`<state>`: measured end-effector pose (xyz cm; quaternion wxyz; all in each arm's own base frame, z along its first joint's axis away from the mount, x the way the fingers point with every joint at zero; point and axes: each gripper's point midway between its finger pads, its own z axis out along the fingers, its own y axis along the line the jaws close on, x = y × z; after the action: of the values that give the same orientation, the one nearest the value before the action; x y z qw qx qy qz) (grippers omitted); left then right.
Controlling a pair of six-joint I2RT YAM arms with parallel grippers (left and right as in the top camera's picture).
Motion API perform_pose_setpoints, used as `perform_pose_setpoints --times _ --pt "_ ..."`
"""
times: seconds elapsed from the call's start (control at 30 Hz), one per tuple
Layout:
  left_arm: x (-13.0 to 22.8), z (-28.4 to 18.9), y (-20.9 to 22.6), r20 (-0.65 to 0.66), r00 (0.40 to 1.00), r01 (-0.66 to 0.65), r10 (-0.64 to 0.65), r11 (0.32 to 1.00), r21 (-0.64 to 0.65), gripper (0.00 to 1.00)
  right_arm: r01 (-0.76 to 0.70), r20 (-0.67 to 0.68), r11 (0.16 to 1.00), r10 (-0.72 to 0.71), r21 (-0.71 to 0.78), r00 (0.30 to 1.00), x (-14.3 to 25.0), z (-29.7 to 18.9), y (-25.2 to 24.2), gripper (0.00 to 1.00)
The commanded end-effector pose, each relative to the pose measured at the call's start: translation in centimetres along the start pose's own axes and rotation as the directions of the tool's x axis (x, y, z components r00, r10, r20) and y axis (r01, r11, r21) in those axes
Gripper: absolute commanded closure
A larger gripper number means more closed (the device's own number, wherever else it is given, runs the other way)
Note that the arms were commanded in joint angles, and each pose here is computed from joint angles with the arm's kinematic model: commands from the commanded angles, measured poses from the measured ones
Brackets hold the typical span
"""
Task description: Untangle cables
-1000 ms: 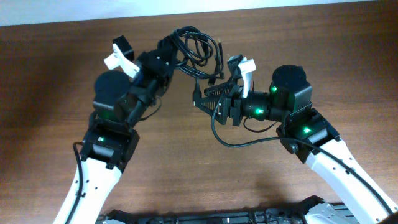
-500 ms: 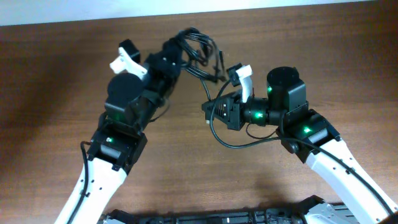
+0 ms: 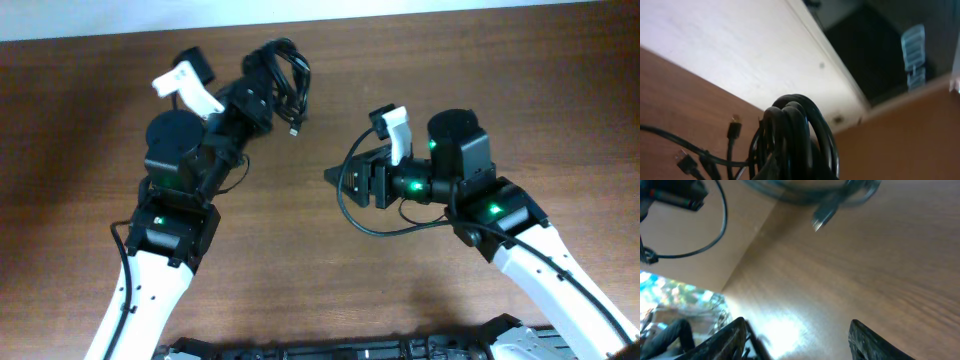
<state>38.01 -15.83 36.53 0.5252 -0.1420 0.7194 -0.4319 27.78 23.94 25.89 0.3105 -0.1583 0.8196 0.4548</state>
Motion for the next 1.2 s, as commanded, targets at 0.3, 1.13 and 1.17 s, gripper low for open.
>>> perform_pose_setpoints --times 0.3,1.13,1.17 --pt "10.4 -7.7 -9.7 0.011 0.648 -0.434 0.761 0.357 0.827 1.0 0.29 0.221 0.925 -0.345 0.246 0.912 -3.7 -10.9 -0.4 0.33" --pt "12.2 -10.8 -11.1 0.228 0.558 -0.435 0.798 0.048 0.899 1.0 0.757 0.3 0.645 -0.705 -0.104 0.642 0.6 -12.8 9.7 0.96" --pt "12.2 -10.7 -11.0 0.227 0.557 -0.44 0.799 0.052 0.896 1.0 0.756 0.299 0.646 -0.705 -0.104 0.643 0.6 -12.8 9.7 0.96"
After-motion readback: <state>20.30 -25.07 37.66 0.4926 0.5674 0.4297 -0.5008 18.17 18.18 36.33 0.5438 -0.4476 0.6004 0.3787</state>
